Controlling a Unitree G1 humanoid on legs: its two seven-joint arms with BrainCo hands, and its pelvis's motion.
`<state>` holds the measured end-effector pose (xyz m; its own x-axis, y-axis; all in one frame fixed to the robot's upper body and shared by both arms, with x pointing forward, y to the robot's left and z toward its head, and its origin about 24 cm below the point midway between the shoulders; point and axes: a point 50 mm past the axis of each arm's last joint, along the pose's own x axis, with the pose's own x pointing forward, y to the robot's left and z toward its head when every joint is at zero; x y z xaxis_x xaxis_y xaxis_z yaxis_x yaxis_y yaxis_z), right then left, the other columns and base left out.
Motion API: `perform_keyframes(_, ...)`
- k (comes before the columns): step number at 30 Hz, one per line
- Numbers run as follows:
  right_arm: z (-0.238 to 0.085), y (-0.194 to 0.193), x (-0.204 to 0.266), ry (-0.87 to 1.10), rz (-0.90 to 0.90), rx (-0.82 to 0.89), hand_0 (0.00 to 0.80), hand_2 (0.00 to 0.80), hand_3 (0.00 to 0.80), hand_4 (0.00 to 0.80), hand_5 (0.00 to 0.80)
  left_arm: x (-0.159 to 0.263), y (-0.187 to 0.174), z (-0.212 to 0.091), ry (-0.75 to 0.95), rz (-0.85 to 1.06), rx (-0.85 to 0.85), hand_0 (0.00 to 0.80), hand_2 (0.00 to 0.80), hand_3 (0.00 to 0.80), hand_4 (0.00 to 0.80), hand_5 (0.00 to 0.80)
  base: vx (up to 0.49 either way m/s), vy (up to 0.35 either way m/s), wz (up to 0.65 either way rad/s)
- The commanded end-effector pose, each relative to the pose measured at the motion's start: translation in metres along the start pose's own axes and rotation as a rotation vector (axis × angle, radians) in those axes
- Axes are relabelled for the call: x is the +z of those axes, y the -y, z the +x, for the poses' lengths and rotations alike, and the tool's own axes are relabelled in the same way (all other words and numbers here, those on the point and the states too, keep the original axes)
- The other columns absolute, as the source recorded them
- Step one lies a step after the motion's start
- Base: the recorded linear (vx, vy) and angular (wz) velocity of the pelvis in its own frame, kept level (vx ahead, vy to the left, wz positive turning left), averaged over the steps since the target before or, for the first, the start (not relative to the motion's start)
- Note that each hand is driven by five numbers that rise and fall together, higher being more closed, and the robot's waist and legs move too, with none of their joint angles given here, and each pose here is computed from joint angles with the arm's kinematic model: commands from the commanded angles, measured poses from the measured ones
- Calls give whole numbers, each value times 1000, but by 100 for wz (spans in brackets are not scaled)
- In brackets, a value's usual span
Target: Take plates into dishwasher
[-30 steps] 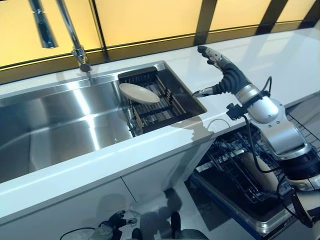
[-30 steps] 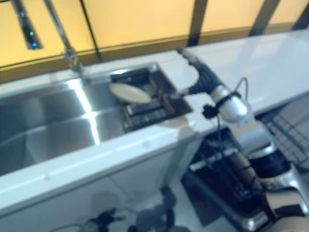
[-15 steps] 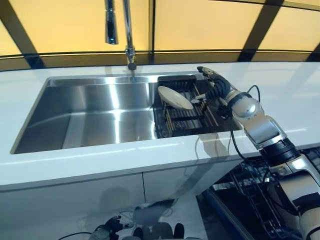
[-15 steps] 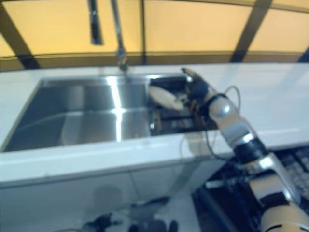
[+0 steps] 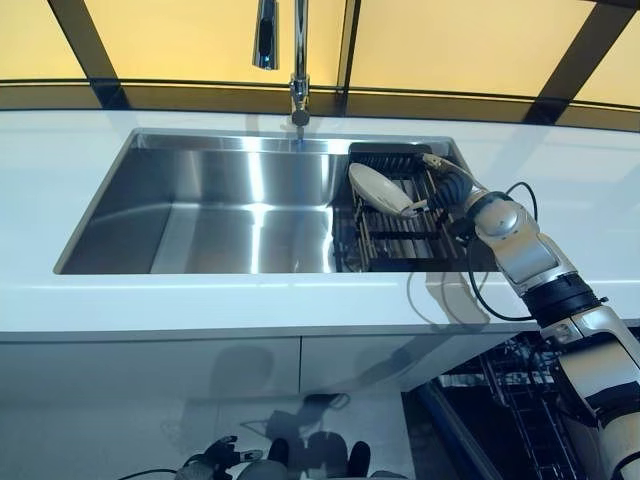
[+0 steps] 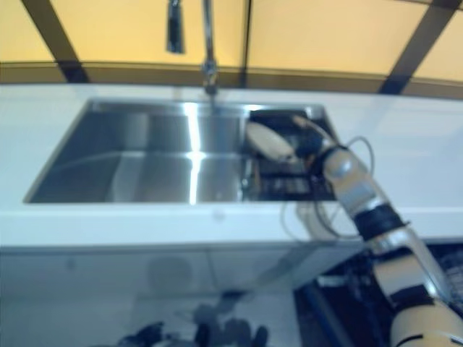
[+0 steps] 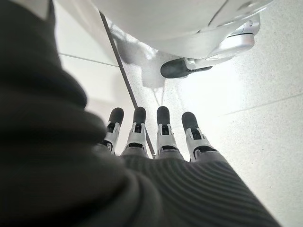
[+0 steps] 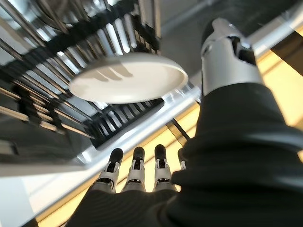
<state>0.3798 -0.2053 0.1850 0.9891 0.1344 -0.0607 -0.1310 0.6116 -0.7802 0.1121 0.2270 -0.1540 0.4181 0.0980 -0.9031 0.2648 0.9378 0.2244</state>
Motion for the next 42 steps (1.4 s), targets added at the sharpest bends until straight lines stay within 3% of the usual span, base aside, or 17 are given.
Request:
perform_keyframes(1,2,31,21,49,-149,-48,0,0,0,0,0,13,-16,1,25,42,30,0,0,0,0,0,3,-18,8)
perform_keyframes(22,7,13,13,4,-165,2,0,0,0,0,0,19,-23,1,42,51,46,0,0,0,0,0,2,-8,2)
perform_keyframes(42,16,30,11,-76,-205,-124,0,0,0,0,0,39,-23,2,107,77,35,0,0,0,0,0,7,-27,2)
